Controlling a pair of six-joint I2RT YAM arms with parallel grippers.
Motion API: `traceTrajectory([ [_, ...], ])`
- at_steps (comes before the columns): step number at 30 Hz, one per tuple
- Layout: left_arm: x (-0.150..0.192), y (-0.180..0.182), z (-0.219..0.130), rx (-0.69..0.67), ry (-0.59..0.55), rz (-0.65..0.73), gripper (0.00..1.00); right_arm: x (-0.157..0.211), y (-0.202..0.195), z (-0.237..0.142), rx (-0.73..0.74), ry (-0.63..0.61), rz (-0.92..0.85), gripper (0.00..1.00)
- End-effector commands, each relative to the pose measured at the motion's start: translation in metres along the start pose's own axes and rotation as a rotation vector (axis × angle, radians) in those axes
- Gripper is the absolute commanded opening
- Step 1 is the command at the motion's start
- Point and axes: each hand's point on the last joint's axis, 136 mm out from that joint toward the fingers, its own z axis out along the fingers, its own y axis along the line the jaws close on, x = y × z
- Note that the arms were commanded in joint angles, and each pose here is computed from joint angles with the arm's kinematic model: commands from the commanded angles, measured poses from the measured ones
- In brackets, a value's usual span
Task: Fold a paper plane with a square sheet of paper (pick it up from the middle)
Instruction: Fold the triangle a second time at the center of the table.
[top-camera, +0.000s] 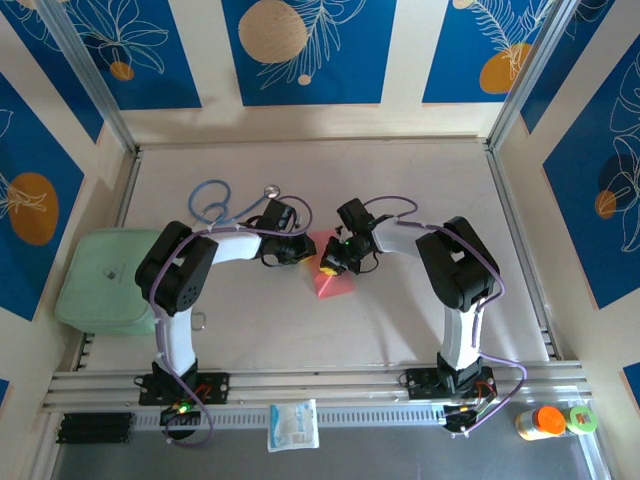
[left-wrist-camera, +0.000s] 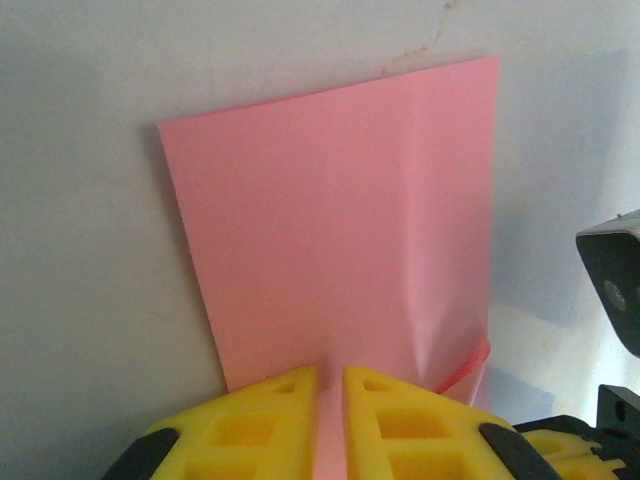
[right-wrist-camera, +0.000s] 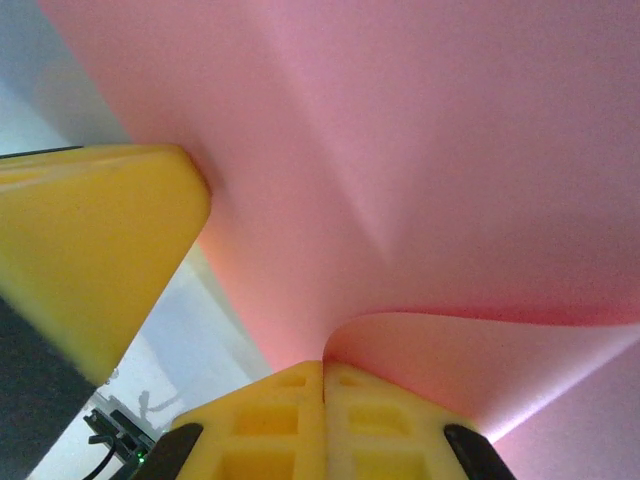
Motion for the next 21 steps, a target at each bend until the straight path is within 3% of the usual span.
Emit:
traceTrajectory([
  [1,0.01,0.0168,0.0069,-0.029,0.043,-0.034,0.16,0.0035,-0.0007,0.003,0.018,0.022,-0.005,0.01],
  [21,0.012,0.0167,0.0047,-0.028,0.046,-0.036,0.16,0.0028,-0.0101,0.0087,0.051,0.037,0.038,0.03],
])
